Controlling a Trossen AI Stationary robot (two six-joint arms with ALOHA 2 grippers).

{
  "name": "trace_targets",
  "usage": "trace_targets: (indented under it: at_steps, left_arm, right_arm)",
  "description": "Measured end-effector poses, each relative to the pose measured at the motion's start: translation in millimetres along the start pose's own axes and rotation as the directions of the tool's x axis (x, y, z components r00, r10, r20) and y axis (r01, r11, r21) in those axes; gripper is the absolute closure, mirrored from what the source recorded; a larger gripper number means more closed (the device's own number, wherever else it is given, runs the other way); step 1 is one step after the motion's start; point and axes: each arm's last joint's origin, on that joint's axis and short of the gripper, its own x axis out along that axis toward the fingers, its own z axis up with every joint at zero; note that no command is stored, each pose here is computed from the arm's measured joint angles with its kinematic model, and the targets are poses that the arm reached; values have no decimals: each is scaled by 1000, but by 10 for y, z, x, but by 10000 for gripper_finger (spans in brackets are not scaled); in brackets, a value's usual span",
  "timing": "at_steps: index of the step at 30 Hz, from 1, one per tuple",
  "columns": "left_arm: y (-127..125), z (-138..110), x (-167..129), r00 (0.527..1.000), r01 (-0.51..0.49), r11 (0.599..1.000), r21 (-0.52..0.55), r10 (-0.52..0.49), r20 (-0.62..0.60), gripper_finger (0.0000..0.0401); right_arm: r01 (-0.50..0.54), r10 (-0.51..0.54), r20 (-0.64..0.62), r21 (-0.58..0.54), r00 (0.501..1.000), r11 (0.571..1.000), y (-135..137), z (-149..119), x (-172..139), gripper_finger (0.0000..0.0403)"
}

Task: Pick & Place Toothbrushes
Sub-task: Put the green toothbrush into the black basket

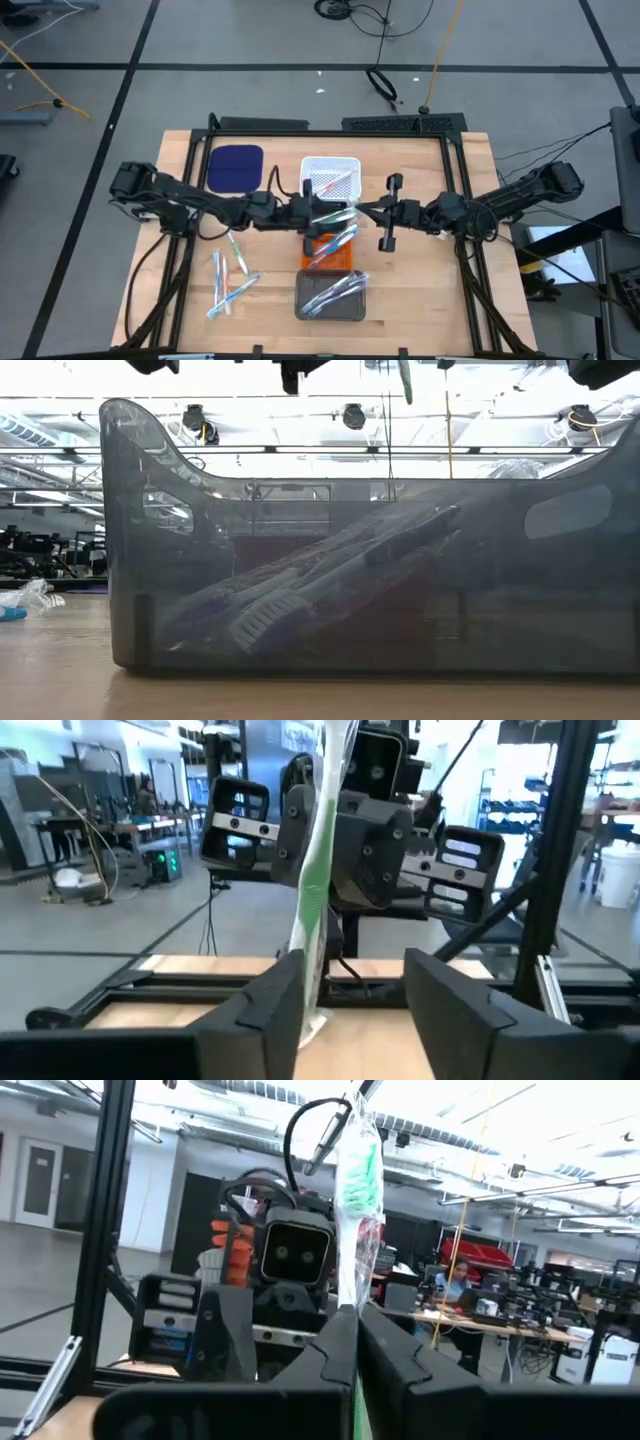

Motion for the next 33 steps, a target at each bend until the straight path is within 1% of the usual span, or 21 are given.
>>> trace_targets:
  at_steps: [4, 8, 14, 18, 23, 25, 27, 30, 33]
  left_arm:
    - [26, -36, 52, 998, -18, 1000, 12, 18, 53, 196]
    - [65, -88, 105, 994, -33, 999, 2, 33, 101, 182]
    - [106, -170, 161, 989, -37, 999, -32, 42, 139, 185]
    - [134, -202, 179, 988, -41, 998, -52, 48, 145, 187]
    - [158, -208, 183, 989, -47, 997, -56, 55, 139, 192]
    - [158, -208, 183, 989, -48, 998, -51, 55, 139, 203]
    - [159, -209, 183, 989, -48, 998, -51, 55, 138, 222]
    - [162, -211, 184, 989, -47, 998, -47, 53, 135, 263]
    - [174, -212, 185, 990, -44, 998, -45, 49, 136, 317]
  right_arm:
    - [0, 0, 3, 7, 1000, 1000, 7, -14, 9, 403]
    - [-17, 16, 23, 9, 1000, 1000, 6, -24, 25, 403]
    - [-5, 5, 16, 5, 1000, 1000, -10, -91, 63, 403]
    - [-30, 30, 32, 18, 999, 999, -21, -129, 92, 403]
    - [-21, 20, 42, 25, 999, 999, -47, -134, 103, 403]
    - [-20, 19, 42, 26, 999, 999, -49, -135, 103, 403]
    - [-20, 19, 42, 26, 999, 999, -49, -134, 103, 403]
    - [-20, 19, 42, 26, 999, 999, -49, -134, 103, 403]
    - [-21, 20, 41, 26, 999, 999, -48, -135, 103, 403]
